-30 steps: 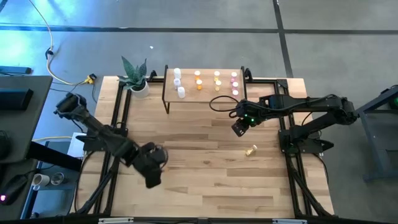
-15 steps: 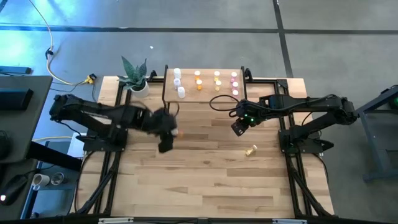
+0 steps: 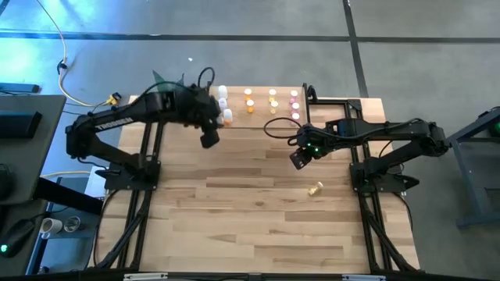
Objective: Pick and place medicine bottles onto shelf by color
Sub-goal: Put the orange pill bottle on the shelf aligned with the other orange pill bottle
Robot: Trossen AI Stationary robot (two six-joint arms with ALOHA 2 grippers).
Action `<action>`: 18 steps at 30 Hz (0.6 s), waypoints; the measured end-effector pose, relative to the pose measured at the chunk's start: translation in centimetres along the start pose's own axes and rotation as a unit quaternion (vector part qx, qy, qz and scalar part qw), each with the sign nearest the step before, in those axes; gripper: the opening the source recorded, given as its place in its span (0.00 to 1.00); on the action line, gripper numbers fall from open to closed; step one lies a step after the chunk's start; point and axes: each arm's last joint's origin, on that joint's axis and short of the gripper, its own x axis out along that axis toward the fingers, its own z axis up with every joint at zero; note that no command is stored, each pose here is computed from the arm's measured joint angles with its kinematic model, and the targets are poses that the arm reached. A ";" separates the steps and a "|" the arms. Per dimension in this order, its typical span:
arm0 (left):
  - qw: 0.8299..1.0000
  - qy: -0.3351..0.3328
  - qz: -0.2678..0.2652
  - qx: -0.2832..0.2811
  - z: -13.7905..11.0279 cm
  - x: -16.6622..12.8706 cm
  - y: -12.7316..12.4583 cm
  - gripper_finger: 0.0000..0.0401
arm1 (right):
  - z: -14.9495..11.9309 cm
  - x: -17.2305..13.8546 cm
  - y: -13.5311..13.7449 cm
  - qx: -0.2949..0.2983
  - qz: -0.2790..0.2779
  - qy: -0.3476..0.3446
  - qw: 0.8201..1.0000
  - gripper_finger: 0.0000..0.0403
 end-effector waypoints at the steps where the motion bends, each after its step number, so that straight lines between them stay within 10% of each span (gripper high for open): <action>1: 1.000 -0.003 0.006 0.001 0.4 -0.3 0.4 0.31 | 0.0 0.0 0.0 0.002 0.000 0.000 1.000 0.39; 18: 1.000 -0.014 0.026 -0.007 6.4 0.8 3.2 0.31 | 0.0 0.0 0.0 0.030 0.001 -0.001 1.000 0.39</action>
